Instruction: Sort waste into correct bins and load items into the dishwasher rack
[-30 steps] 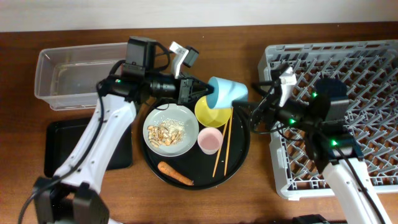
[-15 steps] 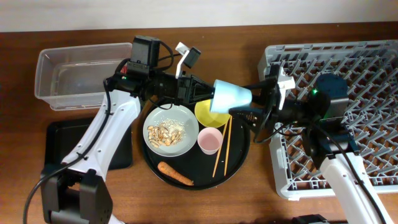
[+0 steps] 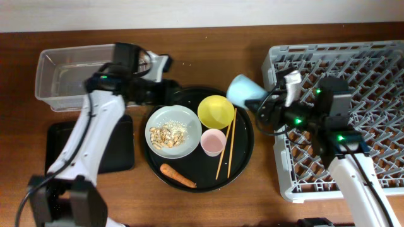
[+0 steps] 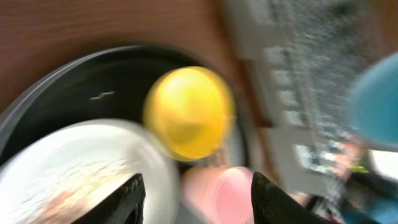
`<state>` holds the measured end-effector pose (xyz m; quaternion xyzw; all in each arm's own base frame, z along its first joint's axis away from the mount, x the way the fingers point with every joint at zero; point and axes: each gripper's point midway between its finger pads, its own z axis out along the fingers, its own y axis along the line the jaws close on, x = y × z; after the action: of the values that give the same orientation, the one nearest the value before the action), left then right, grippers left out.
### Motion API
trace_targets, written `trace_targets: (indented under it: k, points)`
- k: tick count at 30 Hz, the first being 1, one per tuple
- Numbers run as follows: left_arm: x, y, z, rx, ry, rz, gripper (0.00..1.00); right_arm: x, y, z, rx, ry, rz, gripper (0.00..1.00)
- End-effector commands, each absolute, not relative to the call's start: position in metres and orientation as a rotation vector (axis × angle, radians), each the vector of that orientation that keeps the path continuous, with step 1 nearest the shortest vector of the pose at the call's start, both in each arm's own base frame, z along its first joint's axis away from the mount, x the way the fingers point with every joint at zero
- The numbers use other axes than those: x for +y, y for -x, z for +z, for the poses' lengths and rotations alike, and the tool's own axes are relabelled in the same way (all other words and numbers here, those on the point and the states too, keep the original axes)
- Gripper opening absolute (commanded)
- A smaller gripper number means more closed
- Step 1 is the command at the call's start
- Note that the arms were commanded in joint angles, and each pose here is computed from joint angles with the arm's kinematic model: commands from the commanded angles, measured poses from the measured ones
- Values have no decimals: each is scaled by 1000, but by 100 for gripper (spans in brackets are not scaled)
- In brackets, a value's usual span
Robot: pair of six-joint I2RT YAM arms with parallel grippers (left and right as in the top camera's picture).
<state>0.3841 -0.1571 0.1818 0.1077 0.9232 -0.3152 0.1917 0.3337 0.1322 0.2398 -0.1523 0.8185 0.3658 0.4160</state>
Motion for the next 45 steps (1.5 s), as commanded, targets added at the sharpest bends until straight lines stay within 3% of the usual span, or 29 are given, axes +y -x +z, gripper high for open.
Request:
trace_targets:
  k: [1,4,10,15,22,25,27,30,34,36,40,45]
  points:
    - [-63,-385,203,2604,-82,-361,55,67,-348,237,2178,116,690,36]
    - [-26,-371,208,2633,39,-278,55,-17,-336,246,2298,-220,442,31]
    - [-24,-367,206,2651,52,-276,55,-185,-255,268,2271,-914,-237,30]
    - [-24,-367,206,2651,52,-277,55,-247,-229,216,2319,-1238,-276,30]
    - [-24,-367,206,2652,52,-277,55,-272,-226,133,2485,-1451,-188,31]
    - [-24,-366,205,2655,53,-277,55,-273,-227,128,2496,-1457,-183,49]
    - [-24,-366,205,2655,53,-277,55,-272,-227,128,2495,-1456,-177,78]
    - [-24,-366,205,2655,53,-277,55,-265,-243,132,2463,-1415,-58,91]
    - [-24,-365,205,2658,53,-278,56,-245,-276,203,2354,-1252,155,90]
    - [-25,-362,204,2671,54,-285,57,-201,-297,229,2416,-999,283,90]
    - [-70,-350,198,2708,-89,-408,57,-73,-322,226,2668,-461,466,98]
    - [-170,-313,158,2813,-497,-478,59,-4,-328,219,2770,-122,417,98]
